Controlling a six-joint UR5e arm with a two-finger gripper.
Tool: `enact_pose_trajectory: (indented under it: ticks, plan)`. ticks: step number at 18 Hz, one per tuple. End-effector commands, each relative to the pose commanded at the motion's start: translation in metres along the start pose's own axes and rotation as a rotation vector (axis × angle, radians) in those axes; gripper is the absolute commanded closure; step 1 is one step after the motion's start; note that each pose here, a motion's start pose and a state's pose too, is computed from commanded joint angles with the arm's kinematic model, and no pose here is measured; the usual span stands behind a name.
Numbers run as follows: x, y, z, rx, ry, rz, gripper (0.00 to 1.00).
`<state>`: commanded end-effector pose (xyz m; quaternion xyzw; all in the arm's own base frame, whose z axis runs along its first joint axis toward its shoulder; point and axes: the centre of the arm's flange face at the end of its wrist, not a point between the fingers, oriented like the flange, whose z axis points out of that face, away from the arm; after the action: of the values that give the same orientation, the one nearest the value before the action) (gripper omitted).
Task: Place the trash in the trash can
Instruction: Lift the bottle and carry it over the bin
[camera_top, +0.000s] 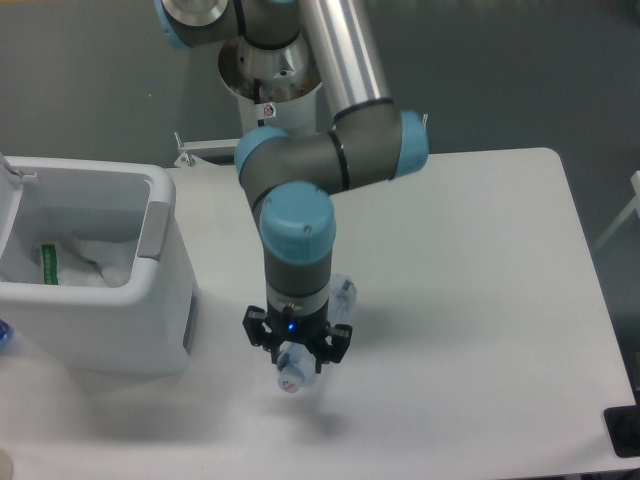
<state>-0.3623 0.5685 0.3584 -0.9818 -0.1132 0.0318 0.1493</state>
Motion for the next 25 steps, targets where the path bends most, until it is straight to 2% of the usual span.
enact_pose_trajectory:
  ticks: [2,6,10,16,21,25]
  plan:
    - [-0.004,0.0,-0.017,0.038,0.012,-0.008,0.61]
    - [-0.008,0.001,-0.031,0.063,0.009,-0.015,0.61]
    - [0.0,-0.011,-0.081,0.174,0.036,-0.008,0.61]
    - [0.013,-0.033,-0.178,0.386,0.078,0.024,0.61]
    - [0.042,-0.035,-0.256,0.574,0.207,0.06,0.61]
    - [0.069,-0.027,-0.301,0.662,0.286,0.081,0.61]
